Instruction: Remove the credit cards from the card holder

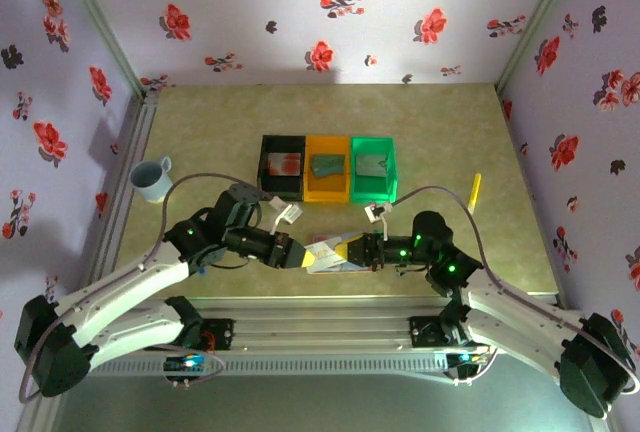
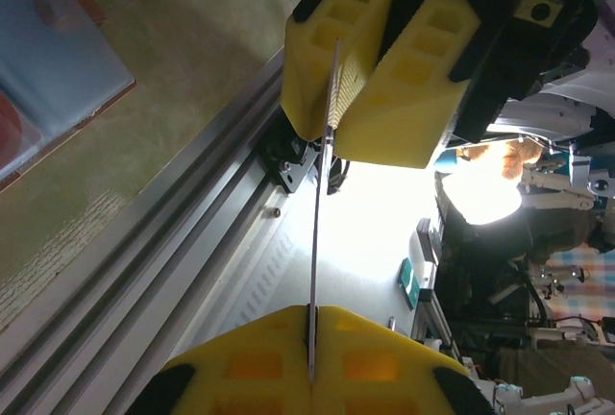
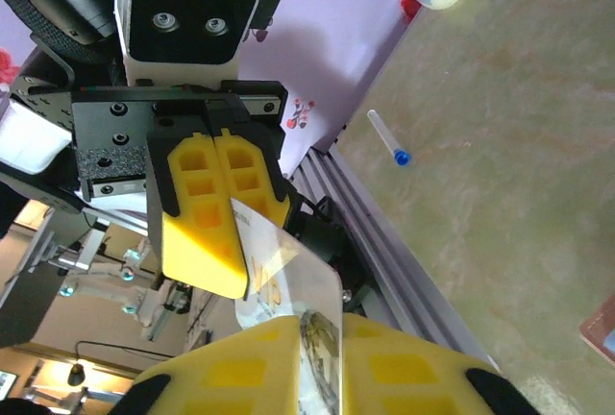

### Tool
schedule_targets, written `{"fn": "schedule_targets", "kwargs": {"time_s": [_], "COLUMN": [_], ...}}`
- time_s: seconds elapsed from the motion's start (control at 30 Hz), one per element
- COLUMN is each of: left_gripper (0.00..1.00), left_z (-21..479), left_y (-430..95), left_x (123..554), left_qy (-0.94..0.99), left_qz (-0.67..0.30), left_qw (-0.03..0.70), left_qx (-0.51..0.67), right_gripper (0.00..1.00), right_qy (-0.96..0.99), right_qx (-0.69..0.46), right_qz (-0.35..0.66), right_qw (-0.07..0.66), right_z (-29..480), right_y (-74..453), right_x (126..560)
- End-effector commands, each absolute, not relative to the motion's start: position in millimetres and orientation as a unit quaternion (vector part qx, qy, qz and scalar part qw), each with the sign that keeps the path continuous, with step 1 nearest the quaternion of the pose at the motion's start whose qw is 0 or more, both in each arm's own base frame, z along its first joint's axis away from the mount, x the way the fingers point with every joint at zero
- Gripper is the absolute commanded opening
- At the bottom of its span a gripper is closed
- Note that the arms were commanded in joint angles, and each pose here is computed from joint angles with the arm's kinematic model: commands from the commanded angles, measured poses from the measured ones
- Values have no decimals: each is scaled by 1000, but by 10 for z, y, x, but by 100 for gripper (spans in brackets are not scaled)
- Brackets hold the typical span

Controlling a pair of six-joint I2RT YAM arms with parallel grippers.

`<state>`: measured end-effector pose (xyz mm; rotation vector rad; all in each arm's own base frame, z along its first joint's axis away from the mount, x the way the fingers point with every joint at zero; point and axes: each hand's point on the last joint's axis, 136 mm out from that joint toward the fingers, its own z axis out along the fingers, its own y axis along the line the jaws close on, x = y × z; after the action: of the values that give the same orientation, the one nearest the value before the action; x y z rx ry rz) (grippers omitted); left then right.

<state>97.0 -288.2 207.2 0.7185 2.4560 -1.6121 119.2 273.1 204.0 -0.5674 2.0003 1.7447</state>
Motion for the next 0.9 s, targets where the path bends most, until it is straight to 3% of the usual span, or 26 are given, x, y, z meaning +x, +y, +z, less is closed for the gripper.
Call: {"fn": "schedule_targets", "kwargs": {"time_s": [0.0, 0.1, 0.33, 0.43, 0.57, 0.73, 0.87], "left_gripper": [0, 3, 46, 66, 85, 100, 100], "left_z": [2182, 2184, 2323, 2407, 2597, 2764, 2824], "left_y": [-2910, -2898, -2830, -2717, -2558, -2414, -2364], "left_x": [1004, 1011, 1057, 1139, 1287, 1540, 1725], "left_qy": [797, 797, 799, 817, 830, 836, 837], "left_qz": [-542, -542, -530, -481, -424, -376, -359], "left_qw": [76, 79, 99, 136, 197, 269, 307], "left_qx": [255, 256, 268, 287, 304, 295, 277], "right_gripper": [6, 0, 0, 0, 0, 0, 0], "right_qy": [695, 699, 710, 721, 733, 760, 775], "right_qx": [-231, -228, -218, -208, -186, -155, -134], "right_qz": [646, 642, 624, 606, 586, 545, 520], "right_qw": [216, 218, 241, 263, 290, 317, 332], "right_z": [2165, 2143, 2127, 2124, 2143, 2128, 2155], "right_y": [2759, 2753, 2707, 2653, 2561, 2438, 2353], "right_x": [1098, 1111, 1179, 1251, 1379, 1563, 1690]}}
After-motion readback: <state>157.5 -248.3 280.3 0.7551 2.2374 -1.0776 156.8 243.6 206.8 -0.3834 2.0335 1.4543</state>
